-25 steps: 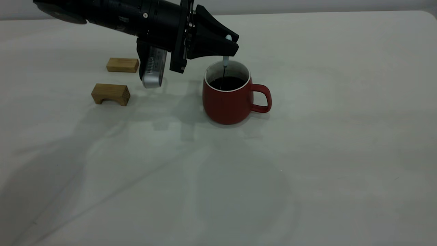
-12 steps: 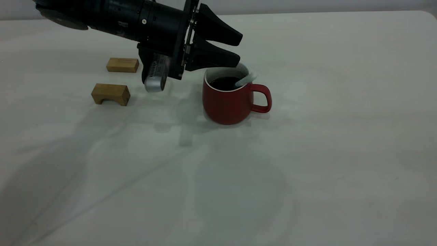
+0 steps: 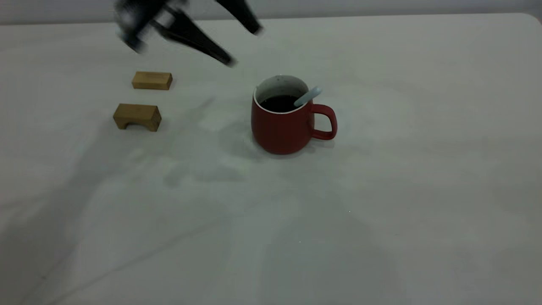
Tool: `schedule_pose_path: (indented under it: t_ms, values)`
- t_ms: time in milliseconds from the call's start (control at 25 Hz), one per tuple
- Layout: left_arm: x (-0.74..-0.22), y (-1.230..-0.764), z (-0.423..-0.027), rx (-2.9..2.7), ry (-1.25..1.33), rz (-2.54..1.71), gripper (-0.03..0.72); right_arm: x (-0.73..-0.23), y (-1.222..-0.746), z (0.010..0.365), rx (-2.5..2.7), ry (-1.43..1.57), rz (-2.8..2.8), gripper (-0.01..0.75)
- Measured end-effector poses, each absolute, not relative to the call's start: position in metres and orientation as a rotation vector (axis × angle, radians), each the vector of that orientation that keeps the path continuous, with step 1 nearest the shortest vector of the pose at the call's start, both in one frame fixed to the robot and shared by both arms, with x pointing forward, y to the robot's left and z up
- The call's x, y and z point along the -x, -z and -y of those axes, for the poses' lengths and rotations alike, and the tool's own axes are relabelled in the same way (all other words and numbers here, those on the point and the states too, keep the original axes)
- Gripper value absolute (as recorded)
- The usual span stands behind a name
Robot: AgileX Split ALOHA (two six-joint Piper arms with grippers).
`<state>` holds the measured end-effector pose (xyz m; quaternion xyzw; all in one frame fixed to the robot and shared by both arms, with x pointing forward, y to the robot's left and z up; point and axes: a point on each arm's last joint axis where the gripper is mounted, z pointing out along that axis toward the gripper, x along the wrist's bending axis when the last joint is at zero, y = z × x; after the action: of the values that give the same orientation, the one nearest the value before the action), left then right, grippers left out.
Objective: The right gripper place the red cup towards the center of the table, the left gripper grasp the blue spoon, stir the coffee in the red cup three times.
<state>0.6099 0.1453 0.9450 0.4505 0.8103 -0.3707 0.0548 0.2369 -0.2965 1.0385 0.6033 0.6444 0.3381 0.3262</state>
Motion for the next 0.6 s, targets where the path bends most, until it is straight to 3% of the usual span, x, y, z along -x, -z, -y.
schedule_pose_path:
  t_ms: [360, 600]
  values:
    - [-0.558, -1.096, -0.204, -1.806, 0.141, -2.217, 0.495, -0.237, -1.038, 0.297, -1.581, -0.886, -1.689, 0.238]
    - [-0.495, -1.172, -0.237, -1.777, -0.278, -2.045, 0.495, -0.237, -1.038, 0.297, -1.581, -0.886, -1.689, 0.238]
